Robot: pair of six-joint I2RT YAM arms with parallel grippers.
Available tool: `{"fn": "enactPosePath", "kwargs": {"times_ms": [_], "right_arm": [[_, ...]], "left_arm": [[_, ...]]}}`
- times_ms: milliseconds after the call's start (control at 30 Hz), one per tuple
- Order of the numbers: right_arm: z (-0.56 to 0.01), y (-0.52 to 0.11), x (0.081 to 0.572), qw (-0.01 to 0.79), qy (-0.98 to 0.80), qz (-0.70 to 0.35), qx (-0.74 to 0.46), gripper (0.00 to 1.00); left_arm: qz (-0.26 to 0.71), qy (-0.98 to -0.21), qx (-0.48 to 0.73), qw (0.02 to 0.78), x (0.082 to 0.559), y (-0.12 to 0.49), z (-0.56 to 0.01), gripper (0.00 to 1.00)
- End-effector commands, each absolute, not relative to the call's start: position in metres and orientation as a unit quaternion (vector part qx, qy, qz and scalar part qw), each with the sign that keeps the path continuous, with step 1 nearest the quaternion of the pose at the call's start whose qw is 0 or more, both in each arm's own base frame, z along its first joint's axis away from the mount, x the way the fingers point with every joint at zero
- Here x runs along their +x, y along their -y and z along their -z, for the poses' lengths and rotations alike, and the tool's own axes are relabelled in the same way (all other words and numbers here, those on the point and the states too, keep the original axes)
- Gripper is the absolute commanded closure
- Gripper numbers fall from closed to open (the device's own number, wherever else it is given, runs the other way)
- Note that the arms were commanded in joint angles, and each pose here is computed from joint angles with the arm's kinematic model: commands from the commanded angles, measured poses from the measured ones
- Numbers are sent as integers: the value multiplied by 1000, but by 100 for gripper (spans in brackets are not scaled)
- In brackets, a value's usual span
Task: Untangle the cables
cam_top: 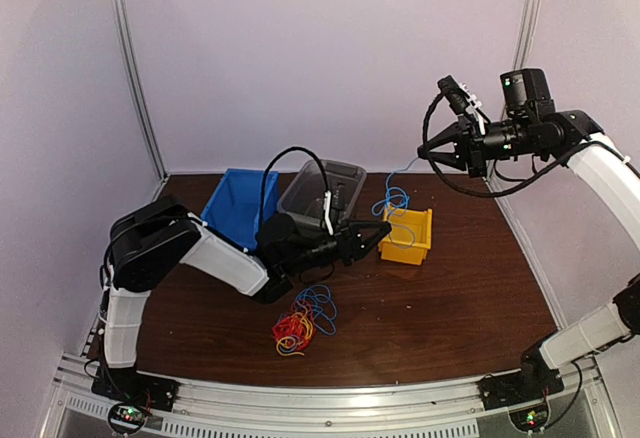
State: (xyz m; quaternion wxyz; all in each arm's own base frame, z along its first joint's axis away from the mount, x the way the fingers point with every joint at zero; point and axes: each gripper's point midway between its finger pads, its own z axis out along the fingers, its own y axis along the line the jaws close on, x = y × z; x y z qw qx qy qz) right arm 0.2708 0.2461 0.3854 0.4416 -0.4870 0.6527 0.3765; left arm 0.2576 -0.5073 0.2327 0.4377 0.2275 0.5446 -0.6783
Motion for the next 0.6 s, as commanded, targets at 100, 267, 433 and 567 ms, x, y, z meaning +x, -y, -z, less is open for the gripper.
{"fn": "enactPosePath", "kwargs": {"times_ms": [100, 267, 433, 567], "right_arm": [[-403, -247, 261, 460, -630, -386, -492, 100], [-405, -247, 258, 461, -627, -389, -493, 100], [-403, -247, 258, 460, -628, -391, -491, 100], [-407, -247, 259, 468, -626, -387, -489, 100]], "left_arm": [[677, -549, 219, 439, 266, 506, -231, 74], [676, -552, 216, 437, 268, 506, -226, 74], [683, -541, 226, 435, 264, 508, -231, 93], [683, -545, 223, 432, 266, 507, -229, 100]]}}
